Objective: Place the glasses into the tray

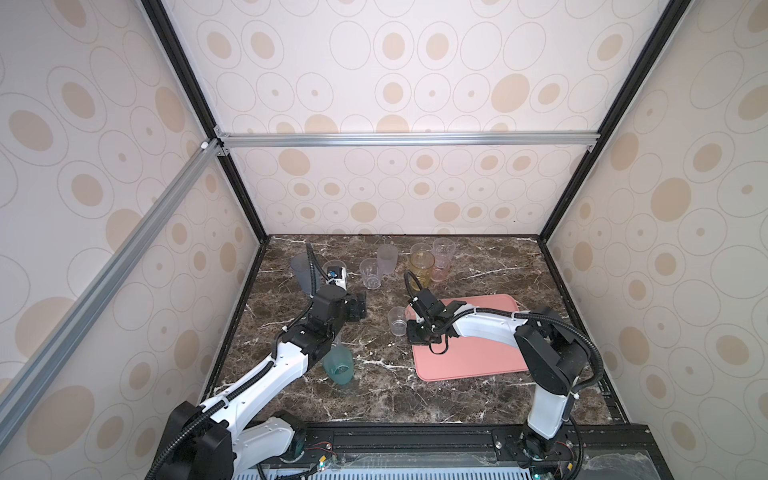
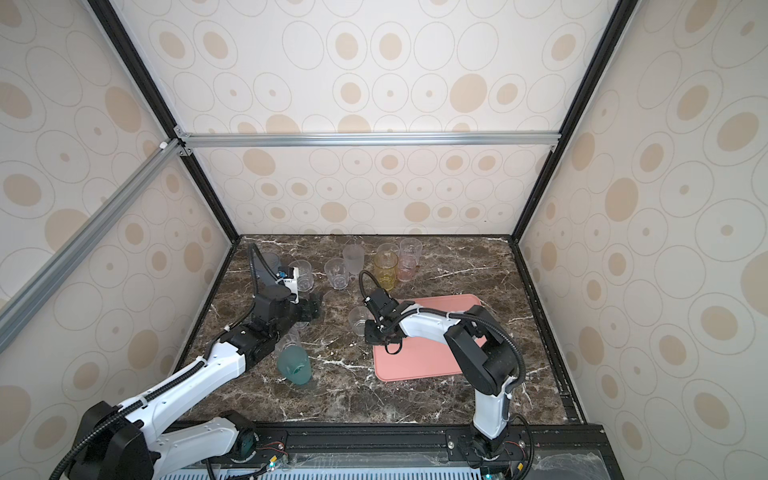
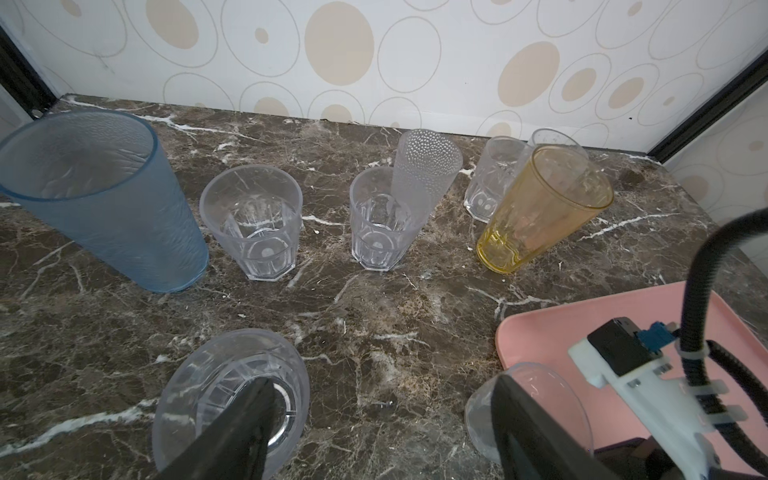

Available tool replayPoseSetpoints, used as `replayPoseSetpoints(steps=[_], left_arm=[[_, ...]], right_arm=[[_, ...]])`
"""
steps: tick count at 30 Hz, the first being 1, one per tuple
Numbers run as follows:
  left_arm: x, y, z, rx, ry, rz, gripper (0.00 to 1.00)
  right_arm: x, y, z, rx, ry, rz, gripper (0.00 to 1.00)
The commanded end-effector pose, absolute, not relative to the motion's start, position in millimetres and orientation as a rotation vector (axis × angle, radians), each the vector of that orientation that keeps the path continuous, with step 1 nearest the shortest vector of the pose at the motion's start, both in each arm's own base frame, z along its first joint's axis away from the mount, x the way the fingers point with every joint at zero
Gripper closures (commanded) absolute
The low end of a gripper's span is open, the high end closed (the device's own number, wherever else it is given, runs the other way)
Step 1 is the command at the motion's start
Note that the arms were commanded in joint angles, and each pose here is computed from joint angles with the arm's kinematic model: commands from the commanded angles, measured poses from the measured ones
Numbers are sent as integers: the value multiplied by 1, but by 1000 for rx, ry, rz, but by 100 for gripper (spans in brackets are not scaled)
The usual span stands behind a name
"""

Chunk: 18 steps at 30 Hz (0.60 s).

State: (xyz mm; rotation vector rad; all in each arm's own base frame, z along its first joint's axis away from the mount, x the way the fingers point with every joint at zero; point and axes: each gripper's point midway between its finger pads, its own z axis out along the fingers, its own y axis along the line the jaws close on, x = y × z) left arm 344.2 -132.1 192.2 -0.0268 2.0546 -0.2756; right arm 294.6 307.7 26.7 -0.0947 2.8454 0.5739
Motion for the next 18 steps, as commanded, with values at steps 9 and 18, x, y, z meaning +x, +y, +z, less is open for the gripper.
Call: replayPoseSetpoints(steps=[9, 18], left_arm=[[354, -119, 218, -50, 2016, -232, 19], [369, -108, 238, -70, 2010, -185, 19]], right_arm=[[290, 351, -3, -47, 2917, 586, 96], [289, 363, 30, 37, 2936, 692, 63]])
